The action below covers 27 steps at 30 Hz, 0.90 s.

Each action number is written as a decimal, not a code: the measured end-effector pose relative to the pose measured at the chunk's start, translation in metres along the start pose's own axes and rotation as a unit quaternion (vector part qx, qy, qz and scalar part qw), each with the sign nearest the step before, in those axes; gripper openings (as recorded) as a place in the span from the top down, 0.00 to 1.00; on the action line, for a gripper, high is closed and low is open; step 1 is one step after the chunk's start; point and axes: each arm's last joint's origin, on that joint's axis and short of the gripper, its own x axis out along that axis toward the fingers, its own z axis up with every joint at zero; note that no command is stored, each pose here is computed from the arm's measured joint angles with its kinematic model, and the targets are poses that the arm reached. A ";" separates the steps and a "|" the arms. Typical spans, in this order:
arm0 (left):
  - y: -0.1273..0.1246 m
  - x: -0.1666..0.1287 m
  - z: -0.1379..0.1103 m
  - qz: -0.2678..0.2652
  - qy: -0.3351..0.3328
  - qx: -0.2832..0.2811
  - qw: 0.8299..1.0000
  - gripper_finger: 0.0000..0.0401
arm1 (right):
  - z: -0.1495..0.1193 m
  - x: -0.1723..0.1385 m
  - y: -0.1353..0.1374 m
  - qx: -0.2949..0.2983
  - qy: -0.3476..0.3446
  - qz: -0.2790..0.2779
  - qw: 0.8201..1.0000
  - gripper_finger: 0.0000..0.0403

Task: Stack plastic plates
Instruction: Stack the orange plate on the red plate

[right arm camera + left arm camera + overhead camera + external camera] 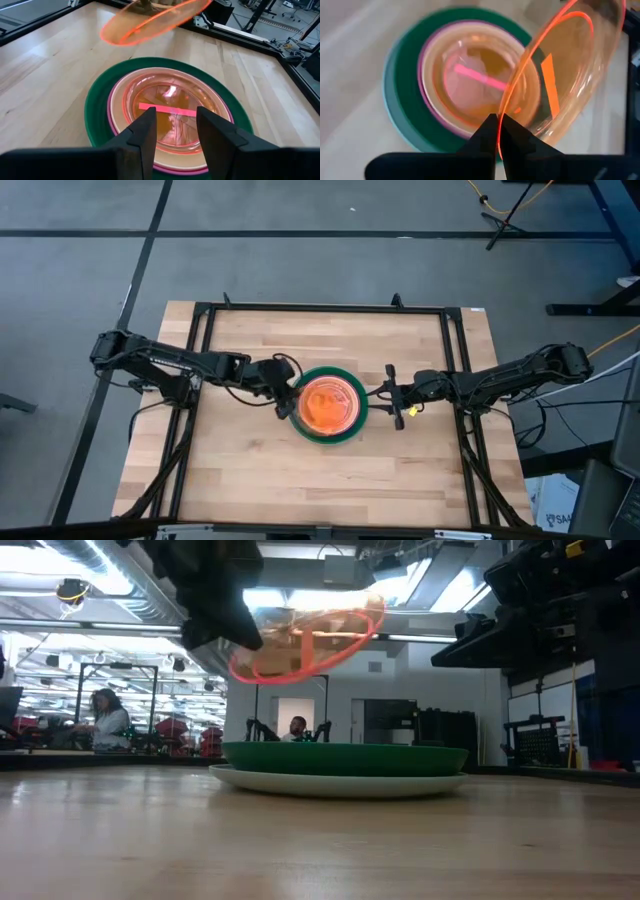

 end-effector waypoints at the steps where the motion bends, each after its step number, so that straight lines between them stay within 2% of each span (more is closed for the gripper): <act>1: 0.001 0.003 0.002 0.005 -0.010 0.006 1.000 0.98 | 0.000 0.000 0.000 0.000 0.000 0.000 1.000 0.67; 9: 0.010 0.032 0.010 0.030 -0.031 0.010 0.999 0.98 | 0.000 0.000 0.000 0.000 0.000 0.000 1.000 0.67; 15: 0.020 0.058 0.005 0.056 -0.004 0.003 0.998 0.98 | 0.000 0.000 0.000 0.000 -0.001 0.000 1.000 0.67; 22: 0.025 0.077 0.000 0.063 0.016 0.005 0.998 0.98 | 0.000 0.000 0.000 0.000 0.001 0.000 1.000 0.67; 27: 0.025 0.079 -0.001 0.060 0.023 0.019 0.998 0.91 | 0.000 0.000 0.000 0.000 0.001 0.000 1.000 0.67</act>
